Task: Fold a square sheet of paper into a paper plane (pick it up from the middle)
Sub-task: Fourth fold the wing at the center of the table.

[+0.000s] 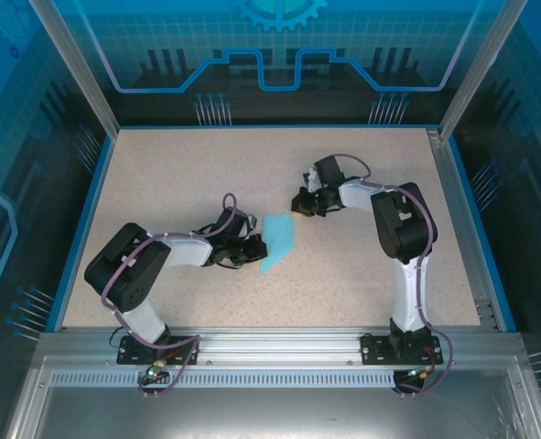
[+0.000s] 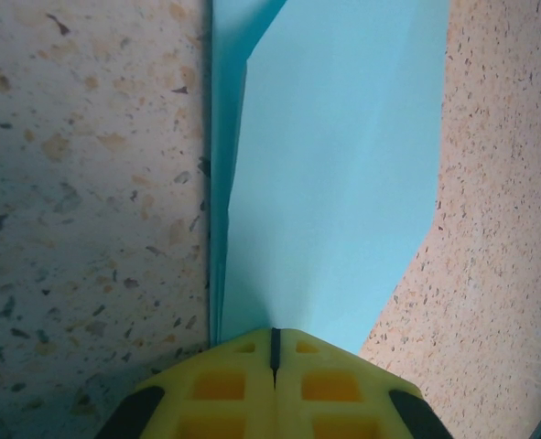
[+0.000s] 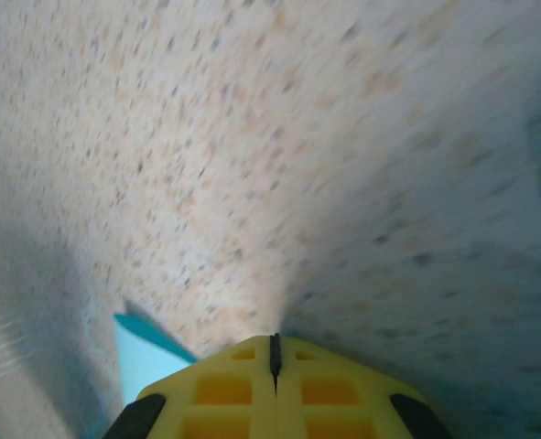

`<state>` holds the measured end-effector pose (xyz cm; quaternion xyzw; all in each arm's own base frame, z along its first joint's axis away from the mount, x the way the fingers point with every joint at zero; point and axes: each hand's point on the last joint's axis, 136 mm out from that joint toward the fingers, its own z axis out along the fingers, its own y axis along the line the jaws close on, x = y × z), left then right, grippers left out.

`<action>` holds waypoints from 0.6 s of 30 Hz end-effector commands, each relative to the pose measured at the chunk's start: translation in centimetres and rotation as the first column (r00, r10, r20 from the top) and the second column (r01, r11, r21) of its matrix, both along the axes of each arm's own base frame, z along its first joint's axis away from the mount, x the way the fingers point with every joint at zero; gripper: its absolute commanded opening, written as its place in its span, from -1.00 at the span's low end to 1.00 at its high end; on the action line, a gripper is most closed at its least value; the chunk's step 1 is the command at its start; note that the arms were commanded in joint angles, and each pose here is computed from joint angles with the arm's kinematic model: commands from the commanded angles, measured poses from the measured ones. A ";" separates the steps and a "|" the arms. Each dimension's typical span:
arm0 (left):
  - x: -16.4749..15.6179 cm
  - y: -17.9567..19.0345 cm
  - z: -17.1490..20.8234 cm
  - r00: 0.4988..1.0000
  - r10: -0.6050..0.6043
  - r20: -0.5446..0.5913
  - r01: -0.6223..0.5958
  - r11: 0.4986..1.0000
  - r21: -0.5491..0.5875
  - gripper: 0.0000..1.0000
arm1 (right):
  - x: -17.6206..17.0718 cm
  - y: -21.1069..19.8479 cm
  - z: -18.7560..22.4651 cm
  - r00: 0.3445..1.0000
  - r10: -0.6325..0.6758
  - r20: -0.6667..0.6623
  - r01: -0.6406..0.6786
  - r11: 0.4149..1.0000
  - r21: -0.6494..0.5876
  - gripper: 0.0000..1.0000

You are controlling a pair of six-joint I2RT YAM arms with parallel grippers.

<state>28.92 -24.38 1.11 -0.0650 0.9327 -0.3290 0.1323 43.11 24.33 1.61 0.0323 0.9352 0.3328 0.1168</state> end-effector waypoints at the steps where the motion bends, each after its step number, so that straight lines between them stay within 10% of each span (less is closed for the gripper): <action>1: -6.5 5.0 -6.1 0.965 0.039 -0.260 0.022 0.974 0.228 -1.00 | 0.7 -0.8 1.8 0.999 -0.005 0.045 0.005 1.000 -0.011 -0.89; 7: -6.2 4.6 -5.8 0.967 0.035 -0.252 0.021 0.977 0.213 -1.00 | -1.7 2.5 5.7 0.991 0.074 0.107 -0.082 0.994 0.066 -0.86; 18: -5.7 4.2 -4.9 0.973 0.026 -0.231 0.022 0.979 0.201 -1.00 | -7.1 6.5 0.9 0.989 0.150 -0.019 -0.146 0.982 0.124 -0.90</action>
